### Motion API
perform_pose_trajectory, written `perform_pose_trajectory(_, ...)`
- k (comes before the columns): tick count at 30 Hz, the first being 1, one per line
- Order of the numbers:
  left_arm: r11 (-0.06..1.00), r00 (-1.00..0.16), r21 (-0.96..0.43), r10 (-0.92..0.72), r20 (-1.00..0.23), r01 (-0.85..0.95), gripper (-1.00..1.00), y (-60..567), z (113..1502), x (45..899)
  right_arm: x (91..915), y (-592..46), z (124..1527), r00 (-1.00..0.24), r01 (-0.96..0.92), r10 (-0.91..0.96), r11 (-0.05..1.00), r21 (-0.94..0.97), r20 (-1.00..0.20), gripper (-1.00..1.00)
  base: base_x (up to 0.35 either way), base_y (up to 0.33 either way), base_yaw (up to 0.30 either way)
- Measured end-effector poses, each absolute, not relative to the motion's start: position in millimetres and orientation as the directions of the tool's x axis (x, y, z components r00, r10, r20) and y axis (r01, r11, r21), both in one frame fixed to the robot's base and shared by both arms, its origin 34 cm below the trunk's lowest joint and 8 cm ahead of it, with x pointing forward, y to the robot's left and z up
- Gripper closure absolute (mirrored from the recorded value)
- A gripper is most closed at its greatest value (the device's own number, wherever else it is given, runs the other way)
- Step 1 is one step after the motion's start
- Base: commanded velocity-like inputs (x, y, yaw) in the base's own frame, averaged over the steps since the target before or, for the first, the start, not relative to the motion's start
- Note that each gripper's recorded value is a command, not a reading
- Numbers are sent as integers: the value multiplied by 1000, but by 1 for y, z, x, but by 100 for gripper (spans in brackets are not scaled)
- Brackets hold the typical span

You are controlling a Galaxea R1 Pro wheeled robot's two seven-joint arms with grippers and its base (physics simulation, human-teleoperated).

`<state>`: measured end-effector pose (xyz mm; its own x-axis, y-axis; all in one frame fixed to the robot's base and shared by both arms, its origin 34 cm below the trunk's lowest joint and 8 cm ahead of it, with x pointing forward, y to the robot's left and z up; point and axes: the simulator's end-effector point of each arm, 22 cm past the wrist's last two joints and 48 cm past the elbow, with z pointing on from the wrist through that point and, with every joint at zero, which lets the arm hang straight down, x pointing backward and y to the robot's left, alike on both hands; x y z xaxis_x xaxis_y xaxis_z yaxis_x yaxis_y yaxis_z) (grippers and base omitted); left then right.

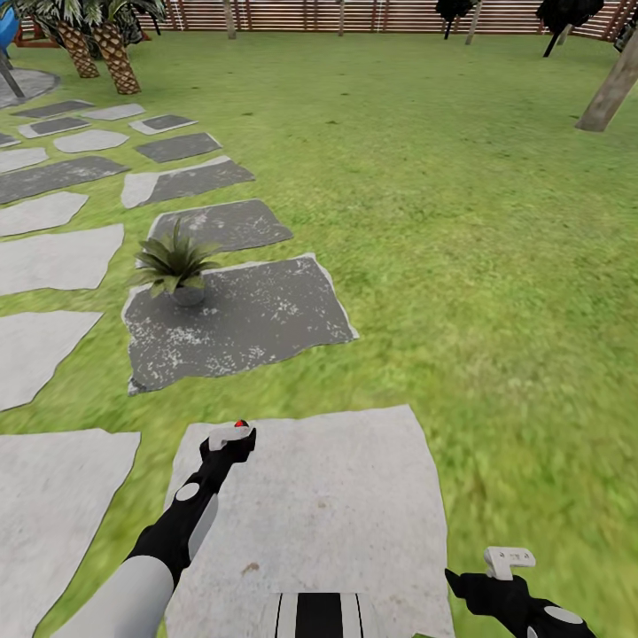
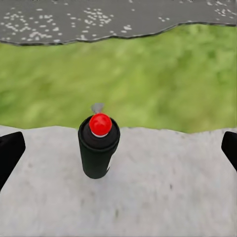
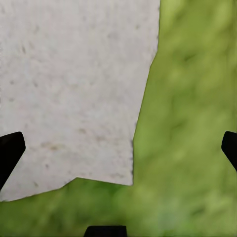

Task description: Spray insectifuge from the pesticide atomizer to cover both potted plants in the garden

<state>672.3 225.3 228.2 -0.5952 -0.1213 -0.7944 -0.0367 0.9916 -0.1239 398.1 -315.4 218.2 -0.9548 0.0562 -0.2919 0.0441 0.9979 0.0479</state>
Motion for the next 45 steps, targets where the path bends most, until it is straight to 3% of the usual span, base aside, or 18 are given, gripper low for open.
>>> perform_pose_trajectory(29,992,-584,-123,-121,-803,-37,-100,226,231,674,398,-315,218,-955,44,56,998,48,-292,-100,58,33,0)
perform_pose_trajectory(45,992,-638,-121,-120,-761,-43,-100,225,190,654,378,-316,196,-973,48,57,998,44,-225,-100,0,0,0)
